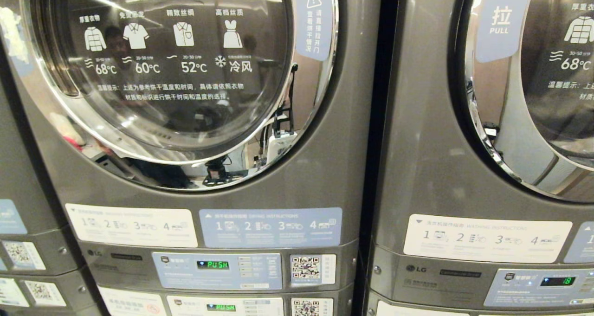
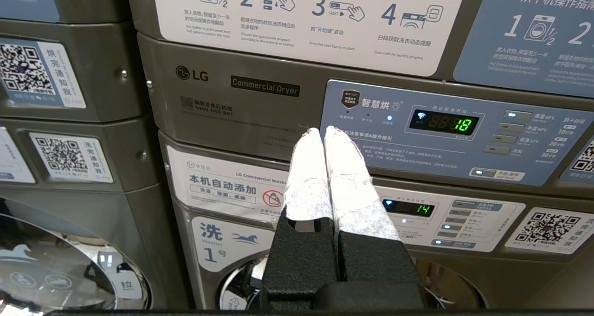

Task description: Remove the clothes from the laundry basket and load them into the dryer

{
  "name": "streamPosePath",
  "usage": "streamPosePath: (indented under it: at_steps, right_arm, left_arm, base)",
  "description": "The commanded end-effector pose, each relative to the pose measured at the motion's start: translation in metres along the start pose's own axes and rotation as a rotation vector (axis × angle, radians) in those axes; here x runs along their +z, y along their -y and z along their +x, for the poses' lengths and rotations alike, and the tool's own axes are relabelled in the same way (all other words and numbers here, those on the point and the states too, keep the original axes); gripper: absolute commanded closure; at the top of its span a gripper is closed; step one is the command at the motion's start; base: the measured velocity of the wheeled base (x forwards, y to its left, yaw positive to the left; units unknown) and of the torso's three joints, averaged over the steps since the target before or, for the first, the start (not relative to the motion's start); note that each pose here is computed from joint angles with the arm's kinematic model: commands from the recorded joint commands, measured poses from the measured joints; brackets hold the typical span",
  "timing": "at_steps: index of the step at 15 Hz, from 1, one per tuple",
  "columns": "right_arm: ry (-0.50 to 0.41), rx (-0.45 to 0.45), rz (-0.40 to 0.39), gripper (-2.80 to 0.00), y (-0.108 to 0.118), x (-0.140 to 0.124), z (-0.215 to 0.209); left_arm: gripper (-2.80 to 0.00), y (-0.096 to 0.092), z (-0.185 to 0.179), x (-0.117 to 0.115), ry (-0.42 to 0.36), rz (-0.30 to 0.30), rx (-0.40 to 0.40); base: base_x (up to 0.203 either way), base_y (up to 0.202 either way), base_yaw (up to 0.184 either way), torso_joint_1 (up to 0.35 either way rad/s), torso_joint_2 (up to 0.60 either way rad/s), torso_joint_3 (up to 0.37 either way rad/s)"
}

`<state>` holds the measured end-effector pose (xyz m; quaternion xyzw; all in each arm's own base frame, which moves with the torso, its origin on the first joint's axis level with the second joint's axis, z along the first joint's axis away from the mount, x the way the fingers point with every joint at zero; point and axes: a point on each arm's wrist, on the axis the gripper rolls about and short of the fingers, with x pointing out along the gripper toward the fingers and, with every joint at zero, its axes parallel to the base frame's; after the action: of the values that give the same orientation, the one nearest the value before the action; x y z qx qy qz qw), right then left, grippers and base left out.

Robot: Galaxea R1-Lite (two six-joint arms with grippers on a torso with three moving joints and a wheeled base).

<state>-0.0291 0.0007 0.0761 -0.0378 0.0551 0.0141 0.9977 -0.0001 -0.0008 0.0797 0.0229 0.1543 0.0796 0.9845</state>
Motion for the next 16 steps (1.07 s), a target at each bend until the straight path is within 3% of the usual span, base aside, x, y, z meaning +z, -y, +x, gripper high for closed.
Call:
streamPosePath:
  at_steps: [1, 3, 5, 6, 16]
  right_arm:
    - [-0.002, 0.004, -0.007, 0.00, 0.000, 0.000, 0.000]
    - [0.000, 0.005, -0.007, 0.00, 0.000, 0.000, 0.000]
    - [0.000, 0.006, -0.008, 0.00, 0.000, 0.000, 0.000]
    - [0.000, 0.008, -0.010, 0.00, 0.000, 0.000, 0.000]
    - [0.000, 0.005, -0.007, 0.00, 0.000, 0.000, 0.000]
  left_arm:
    - [0.00, 0.000, -0.002, -0.001, 0.029, 0.042, -0.127]
    - [0.00, -0.002, -0.009, -0.004, 0.132, 0.066, -0.214]
    - [0.00, -0.003, -0.018, -0.010, 0.281, 0.056, -0.195]
    - [0.00, -0.004, -0.021, -0.011, 0.317, 0.055, -0.187]
    - [0.00, -0.003, -0.020, -0.011, 0.314, 0.039, -0.183]
  base:
    - [0.000, 0.000, 0.000, 0.000, 0.00, 0.000]
    - [0.000, 0.000, 0.000, 0.000, 0.00, 0.000]
    - [0.000, 0.000, 0.000, 0.000, 0.00, 0.000]
    - [0.000, 0.000, 0.000, 0.000, 0.00, 0.000]
    - [0.000, 0.000, 0.000, 0.000, 0.00, 0.000]
